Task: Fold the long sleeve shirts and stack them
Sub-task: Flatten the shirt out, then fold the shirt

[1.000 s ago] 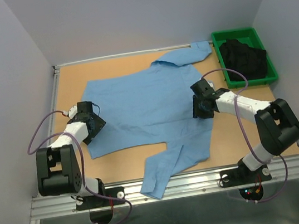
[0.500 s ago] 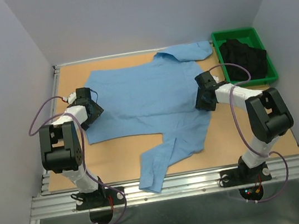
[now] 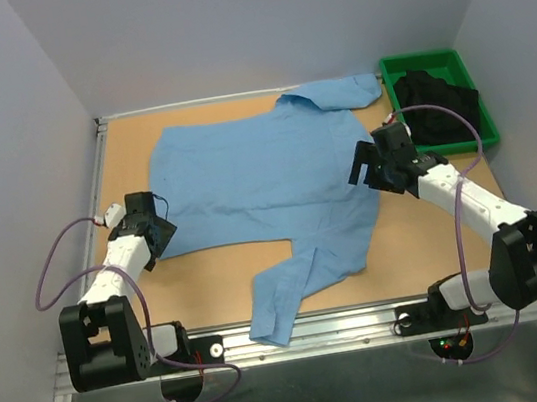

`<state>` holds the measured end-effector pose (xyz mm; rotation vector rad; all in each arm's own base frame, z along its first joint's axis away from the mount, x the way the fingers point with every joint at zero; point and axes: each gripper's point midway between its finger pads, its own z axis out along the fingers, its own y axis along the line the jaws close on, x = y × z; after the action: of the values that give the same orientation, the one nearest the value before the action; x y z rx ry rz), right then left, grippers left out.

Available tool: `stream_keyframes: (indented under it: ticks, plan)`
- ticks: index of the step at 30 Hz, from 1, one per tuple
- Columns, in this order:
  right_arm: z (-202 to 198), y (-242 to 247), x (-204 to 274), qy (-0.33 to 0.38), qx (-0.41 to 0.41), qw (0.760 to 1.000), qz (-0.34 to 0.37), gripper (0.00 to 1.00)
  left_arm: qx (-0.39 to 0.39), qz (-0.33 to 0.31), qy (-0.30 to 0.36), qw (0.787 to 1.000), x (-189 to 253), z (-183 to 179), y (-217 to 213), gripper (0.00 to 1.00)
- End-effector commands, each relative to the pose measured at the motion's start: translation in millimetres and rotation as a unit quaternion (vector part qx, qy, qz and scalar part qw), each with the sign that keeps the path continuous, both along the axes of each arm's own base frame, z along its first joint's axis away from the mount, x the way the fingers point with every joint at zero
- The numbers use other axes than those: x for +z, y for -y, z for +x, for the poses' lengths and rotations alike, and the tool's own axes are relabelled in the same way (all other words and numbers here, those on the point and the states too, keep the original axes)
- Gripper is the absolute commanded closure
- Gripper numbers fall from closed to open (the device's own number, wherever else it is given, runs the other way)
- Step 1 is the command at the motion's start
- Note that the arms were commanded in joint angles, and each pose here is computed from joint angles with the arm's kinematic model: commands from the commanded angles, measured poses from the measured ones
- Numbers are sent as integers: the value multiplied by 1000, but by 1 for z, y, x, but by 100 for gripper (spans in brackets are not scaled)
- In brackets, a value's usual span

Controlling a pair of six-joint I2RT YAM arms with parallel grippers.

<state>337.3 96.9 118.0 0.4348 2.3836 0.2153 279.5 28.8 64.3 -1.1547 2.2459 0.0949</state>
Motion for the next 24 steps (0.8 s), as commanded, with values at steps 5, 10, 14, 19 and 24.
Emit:
stream_keyframes:
  ticks: [5,10,14,19,24]
  plan:
    - [-34,6,-28,-43,18,999,-7,8,40,-18,-55,998,-41,-31,0,25]
    - [-32,6,-28,-41,19,999,-10,8,42,-30,-57,997,-51,-29,4,30]
    - [-32,8,-28,-41,14,999,-15,8,40,-30,-70,996,-59,-31,4,40]
    - [-36,15,-38,-53,0,998,-24,13,28,-20,-62,997,-52,-26,2,60]
    - [-45,20,-49,-74,-18,997,-13,16,14,-17,-47,999,-43,-22,2,89]
